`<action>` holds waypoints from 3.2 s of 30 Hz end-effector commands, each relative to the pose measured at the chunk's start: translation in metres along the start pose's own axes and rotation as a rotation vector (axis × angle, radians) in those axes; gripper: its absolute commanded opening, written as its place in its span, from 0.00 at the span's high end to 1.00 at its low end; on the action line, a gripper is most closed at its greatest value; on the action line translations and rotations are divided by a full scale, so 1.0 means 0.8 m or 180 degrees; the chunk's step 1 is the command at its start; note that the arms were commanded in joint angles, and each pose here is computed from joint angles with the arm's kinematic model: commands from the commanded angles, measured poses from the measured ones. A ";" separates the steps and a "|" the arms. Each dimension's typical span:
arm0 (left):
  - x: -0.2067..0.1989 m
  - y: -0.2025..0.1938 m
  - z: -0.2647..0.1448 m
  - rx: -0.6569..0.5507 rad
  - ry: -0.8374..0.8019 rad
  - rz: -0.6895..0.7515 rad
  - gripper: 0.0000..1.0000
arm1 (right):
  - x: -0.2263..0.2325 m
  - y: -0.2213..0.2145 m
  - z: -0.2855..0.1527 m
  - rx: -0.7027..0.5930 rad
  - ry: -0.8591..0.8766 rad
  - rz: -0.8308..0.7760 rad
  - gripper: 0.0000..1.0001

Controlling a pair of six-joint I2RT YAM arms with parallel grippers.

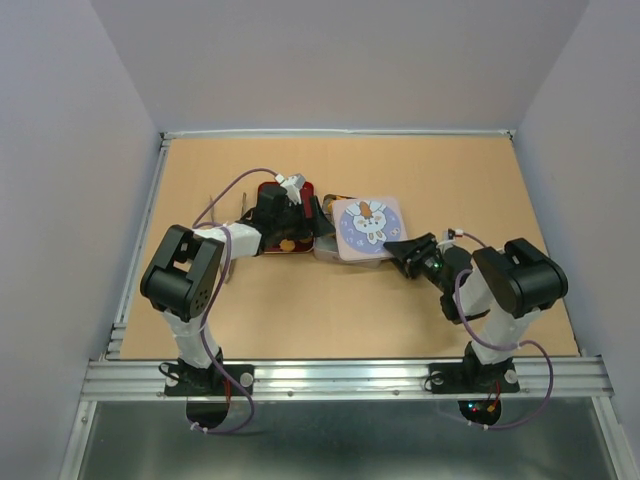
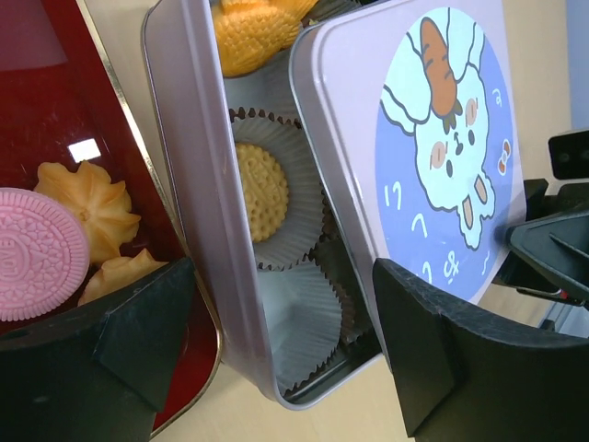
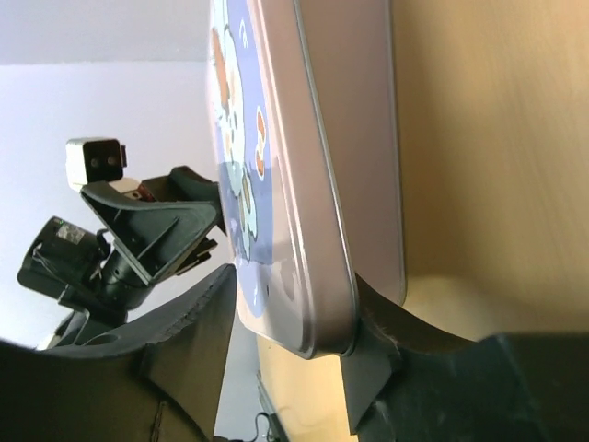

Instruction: Pack the cookies

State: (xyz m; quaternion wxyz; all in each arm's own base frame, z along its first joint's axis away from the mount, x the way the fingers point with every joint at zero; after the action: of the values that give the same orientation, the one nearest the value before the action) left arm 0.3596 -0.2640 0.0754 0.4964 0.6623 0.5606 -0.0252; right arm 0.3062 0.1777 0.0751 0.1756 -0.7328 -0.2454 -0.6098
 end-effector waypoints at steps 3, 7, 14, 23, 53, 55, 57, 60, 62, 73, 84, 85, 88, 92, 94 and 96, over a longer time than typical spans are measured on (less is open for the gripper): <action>-0.019 0.023 -0.002 -0.0142 -0.0142 0.0059 0.11 | 0.086 -0.005 0.004 0.0033 0.0807 -0.0637 0.44; -0.022 0.025 -0.002 -0.0159 -0.0185 0.0066 0.11 | 0.082 -0.012 0.010 0.0117 0.0711 -0.0748 0.43; -0.029 0.027 -0.002 -0.0164 -0.0251 0.0112 0.11 | 0.074 -0.019 0.017 0.0198 0.0632 -0.0766 0.43; -0.004 0.006 0.021 0.0085 0.0199 0.0130 0.14 | 0.058 -0.030 0.016 0.0315 0.0527 -0.0777 0.21; -0.003 0.016 0.023 0.0097 0.0282 0.0167 0.17 | 0.024 0.043 -0.032 -0.0417 -0.1136 -0.1720 0.13; -0.003 0.017 0.023 0.0087 0.0281 0.0172 0.17 | 0.050 0.044 -0.036 -0.0502 -0.0942 -0.1741 0.43; -0.004 0.017 0.022 0.0087 0.0282 0.0175 0.17 | 0.070 0.046 -0.041 -0.0591 -0.0799 -0.1744 0.57; -0.005 0.021 0.021 0.0066 0.0281 0.0184 0.17 | 0.097 0.045 -0.047 -0.0640 -0.0603 -0.1788 0.67; -0.005 0.021 0.021 0.0066 0.0281 0.0179 0.17 | 0.105 0.042 -0.046 -0.0594 -0.0547 -0.1792 0.76; -0.009 0.025 0.019 0.0043 0.0264 0.0184 0.17 | 0.068 0.028 -0.035 -0.0335 -0.0697 -0.1648 0.84; -0.015 0.030 0.017 0.0010 0.0231 0.0208 0.16 | 0.063 0.021 -0.032 -0.0263 -0.0617 -0.1616 0.85; -0.014 0.031 0.017 0.0009 0.0230 0.0205 0.16 | 0.061 0.021 -0.031 -0.0248 -0.0628 -0.1622 0.85; -0.018 0.037 0.015 -0.0032 0.0219 0.0210 0.14 | 0.056 0.018 -0.029 -0.0192 -0.0636 -0.1603 0.86; -0.025 0.048 0.009 -0.0096 0.0213 0.0227 0.10 | 0.046 0.012 -0.028 -0.0124 -0.0646 -0.1541 0.88; -0.027 0.048 0.008 -0.0092 0.0216 0.0228 0.01 | 0.042 0.010 -0.029 -0.0108 -0.0638 -0.1515 0.89; -0.027 0.050 0.008 -0.0101 0.0211 0.0233 0.01 | 0.040 0.009 -0.030 -0.0102 -0.0640 -0.1509 0.89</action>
State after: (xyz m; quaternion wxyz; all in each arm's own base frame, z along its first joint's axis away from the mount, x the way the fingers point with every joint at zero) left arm 0.3777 -0.2760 0.0761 0.4615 0.6783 0.5717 0.0029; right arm 0.2969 0.1583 0.1081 -0.0184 -0.7273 -0.4186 -0.5436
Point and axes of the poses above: each gripper's point midway between its finger pads, its own z axis out along the fingers, its own x axis along the line the jaws close on, y = z × x, the point moved 1 cm from there along -z, back along the fingers, and after that the axes turned 5 degrees about z, right-handed, at the moved point
